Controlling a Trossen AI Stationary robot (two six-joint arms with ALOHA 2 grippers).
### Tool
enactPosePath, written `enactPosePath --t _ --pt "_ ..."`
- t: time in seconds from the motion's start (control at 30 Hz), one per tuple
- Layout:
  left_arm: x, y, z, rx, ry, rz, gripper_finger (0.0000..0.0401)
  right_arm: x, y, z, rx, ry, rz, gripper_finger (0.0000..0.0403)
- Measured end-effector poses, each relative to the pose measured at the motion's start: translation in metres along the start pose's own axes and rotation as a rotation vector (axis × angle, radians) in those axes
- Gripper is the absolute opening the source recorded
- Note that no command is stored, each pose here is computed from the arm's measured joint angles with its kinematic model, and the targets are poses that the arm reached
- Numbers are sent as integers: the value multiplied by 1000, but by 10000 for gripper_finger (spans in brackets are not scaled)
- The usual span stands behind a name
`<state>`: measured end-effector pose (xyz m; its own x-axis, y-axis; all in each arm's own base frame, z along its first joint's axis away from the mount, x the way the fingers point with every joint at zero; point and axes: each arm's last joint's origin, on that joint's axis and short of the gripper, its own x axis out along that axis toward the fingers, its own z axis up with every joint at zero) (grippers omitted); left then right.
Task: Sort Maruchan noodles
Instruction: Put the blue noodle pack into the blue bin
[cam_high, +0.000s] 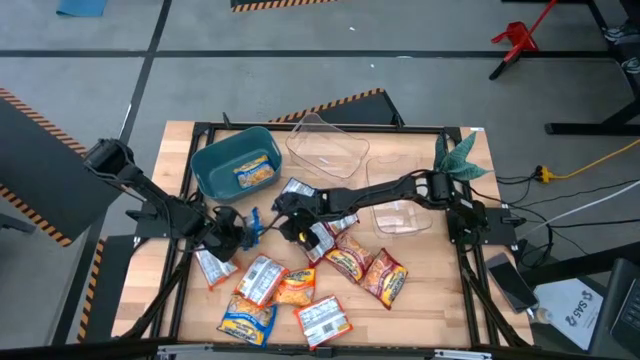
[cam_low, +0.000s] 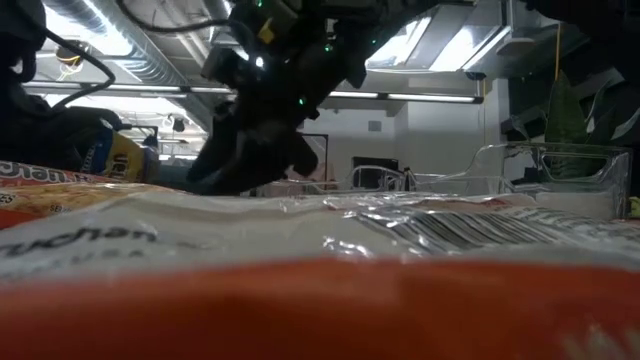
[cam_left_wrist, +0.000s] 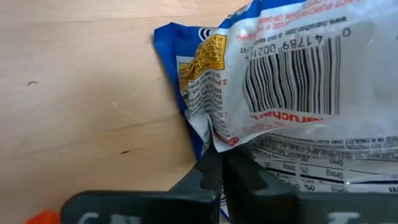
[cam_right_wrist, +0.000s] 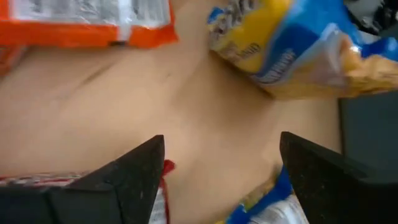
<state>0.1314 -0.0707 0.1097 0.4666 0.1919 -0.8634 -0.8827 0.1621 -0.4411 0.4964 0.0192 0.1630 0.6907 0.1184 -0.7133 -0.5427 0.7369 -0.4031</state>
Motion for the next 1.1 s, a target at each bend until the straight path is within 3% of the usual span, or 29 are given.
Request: enactPosePath --t 0.4,0.57,0.9,1.1 --pt "0 -1 0 2 -10 -16 0 -2 -15 10 88 -134 -126 292" --pt "0 -4 -1 95 -9 -44 0 -6 -30 8 77 -219 -156 292" --pt "2 -9 3 231 -16 -65 0 -9 -40 -3 -43 -320 -33 292" --pt "5 -14 11 292 -38 -84 0 -7 -37 -1 -104 -333 -32 292"
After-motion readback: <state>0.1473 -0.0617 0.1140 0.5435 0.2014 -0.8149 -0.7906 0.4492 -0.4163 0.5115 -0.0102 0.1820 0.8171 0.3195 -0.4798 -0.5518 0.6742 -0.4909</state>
